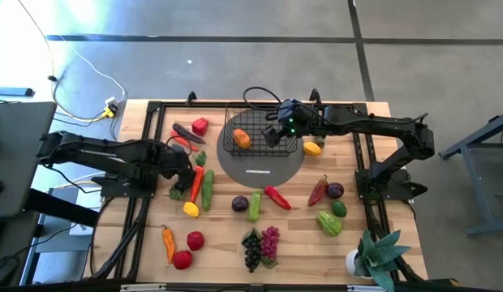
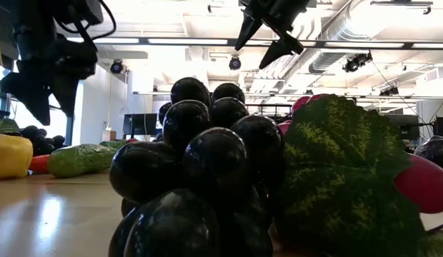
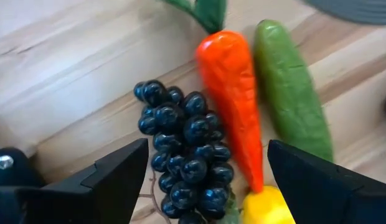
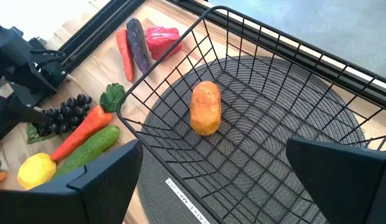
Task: Build produce basket
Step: Put the top black grapes into the black wire basket
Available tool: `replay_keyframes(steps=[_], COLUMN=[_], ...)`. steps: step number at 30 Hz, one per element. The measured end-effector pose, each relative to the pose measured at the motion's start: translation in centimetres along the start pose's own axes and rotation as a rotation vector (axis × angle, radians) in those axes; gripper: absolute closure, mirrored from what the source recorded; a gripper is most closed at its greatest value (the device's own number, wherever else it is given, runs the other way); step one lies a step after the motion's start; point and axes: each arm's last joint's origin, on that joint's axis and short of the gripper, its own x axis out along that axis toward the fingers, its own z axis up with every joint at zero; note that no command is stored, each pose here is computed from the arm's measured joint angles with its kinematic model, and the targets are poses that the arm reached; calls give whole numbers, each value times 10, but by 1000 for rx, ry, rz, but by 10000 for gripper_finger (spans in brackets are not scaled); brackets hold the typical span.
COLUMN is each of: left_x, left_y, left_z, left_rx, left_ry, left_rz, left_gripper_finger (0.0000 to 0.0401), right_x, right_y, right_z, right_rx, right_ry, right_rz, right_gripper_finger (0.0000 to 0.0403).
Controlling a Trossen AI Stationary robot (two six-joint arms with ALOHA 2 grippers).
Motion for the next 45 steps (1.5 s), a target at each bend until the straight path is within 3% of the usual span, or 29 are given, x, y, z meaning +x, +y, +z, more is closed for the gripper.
replay_keyframes(steps=[13,23,29,39,45], left_x=[35,54,59,59,59], left_y=[-12,-16,-17,-17,-17], left_z=[2,1,1,1,1], left_rx=[-12,6,49,100,149], left_ry=[108,187,207,210,212], left_rz=[208,301,318,312,312], left_gripper_finger=[80,91,143,276,333], right_x=[0,0,0,0,0], right_y=[-1,-1,-1,-1,-1], right_z=[-1,-1,-1,-1,-1], right_rx=[-2,-2,-2,-2,-10], right_ry=[9,9,9,9,12], right_rz=[-6,-6,-6,-6,-2], right_gripper_finger=[23,23,23,23,23])
